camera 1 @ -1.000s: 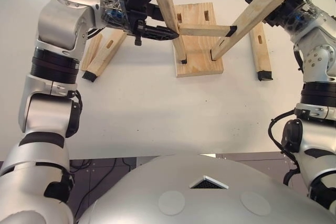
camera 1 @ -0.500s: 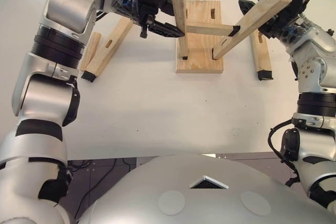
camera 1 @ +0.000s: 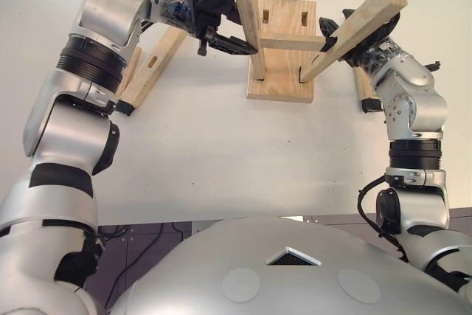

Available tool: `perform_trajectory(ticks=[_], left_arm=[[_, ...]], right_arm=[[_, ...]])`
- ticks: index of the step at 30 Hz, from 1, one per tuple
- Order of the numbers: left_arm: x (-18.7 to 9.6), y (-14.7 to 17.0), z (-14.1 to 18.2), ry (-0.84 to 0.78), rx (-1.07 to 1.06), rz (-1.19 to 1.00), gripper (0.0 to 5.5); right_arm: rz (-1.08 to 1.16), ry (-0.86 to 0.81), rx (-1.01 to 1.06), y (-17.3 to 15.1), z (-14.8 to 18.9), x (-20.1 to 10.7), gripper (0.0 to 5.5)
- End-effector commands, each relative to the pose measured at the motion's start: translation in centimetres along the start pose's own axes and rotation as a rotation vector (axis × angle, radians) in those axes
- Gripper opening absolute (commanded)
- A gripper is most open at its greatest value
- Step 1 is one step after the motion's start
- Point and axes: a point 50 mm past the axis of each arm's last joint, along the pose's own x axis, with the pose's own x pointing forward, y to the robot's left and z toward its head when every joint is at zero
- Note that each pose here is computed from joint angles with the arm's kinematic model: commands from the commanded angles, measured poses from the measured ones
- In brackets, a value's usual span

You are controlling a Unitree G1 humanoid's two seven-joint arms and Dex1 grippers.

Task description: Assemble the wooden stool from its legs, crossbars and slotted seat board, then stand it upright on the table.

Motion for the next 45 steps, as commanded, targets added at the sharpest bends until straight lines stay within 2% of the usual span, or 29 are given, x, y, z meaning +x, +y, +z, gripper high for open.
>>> perform_trajectory(ticks=[1,4,6,13,14,17,20,24,26,28,31,33,37,40,43,45], left_arm=[[0.9,-9.5,-14.6,0.669,-0.378,-0.251,2.01],[1.2,-6.1,-9.2,0.309,-0.382,-0.153,2.01],[0.1,-5.4,-7.1,0.221,-0.359,-0.136,2.01],[-3.1,-8.7,-8.0,0.268,-0.404,-0.153,2.01],[-3.5,-8.4,-8.1,0.269,-0.397,-0.133,2.38],[-4.0,-7.2,-7.9,0.237,-0.404,-0.049,2.81],[-4.1,-6.7,-7.8,0.215,-0.414,-0.015,3.33],[-3.0,-7.4,-9.9,0.319,-0.414,0.038,3.90],[-1.5,-8.0,-12.0,0.442,-0.364,0.071,3.90],[-0.3,-8.1,-13.1,0.492,-0.307,0.110,3.90],[2.3,-7.8,-12.8,0.396,-0.247,0.152,3.90],[2.8,-6.8,-12.2,0.340,-0.213,0.217,3.90],[2.2,-4.5,-11.6,0.262,-0.166,0.393,3.90],[1.2,-3.1,-11.7,0.254,-0.145,0.541,3.90],[-1.6,-2.2,-11.9,0.283,-0.138,0.632,3.90],[-3.4,-1.6,-10.7,0.176,-0.151,0.624,3.90]], right_arm=[[0.025,-0.043,-0.007,1.7,0.3,0.3,3.11],[-0.026,-0.036,-0.078,0.2,0.3,-0.4,3.11],[-0.038,0.006,-0.164,-0.5,-0.3,-1.1,3.11],[-0.029,0.038,-0.198,-1.3,-0.7,-2.1,3.11],[-0.016,0.050,-0.216,-1.2,-1.0,-2.4,3.11],[0.024,0.103,-0.316,-0.7,-1.9,-3.0,3.11],[0.046,0.136,-0.328,-0.3,-2.9,-3.1,3.11],[0.094,0.303,-0.428,0.7,-5.8,-3.7,3.11],[0.149,0.371,-0.453,1.6,-6.8,-4.2,3.11],[0.210,0.396,-0.454,2.7,-7.2,-4.5,3.11],[0.441,0.333,-0.357,7.6,-6.6,-4.6,3.11],[0.590,0.278,-0.273,10.9,-5.5,-5.2,3.11],[0.735,0.234,-0.172,13.3,-3.8,-6.4,3.11],[0.698,0.266,-0.215,11.9,-3.5,-6.3,3.11],[0.597,0.302,-0.327,7.8,-2.0,-6.6,3.11],[0.503,0.274,-0.375,4.8,-0.1,-6.5,3.11]])
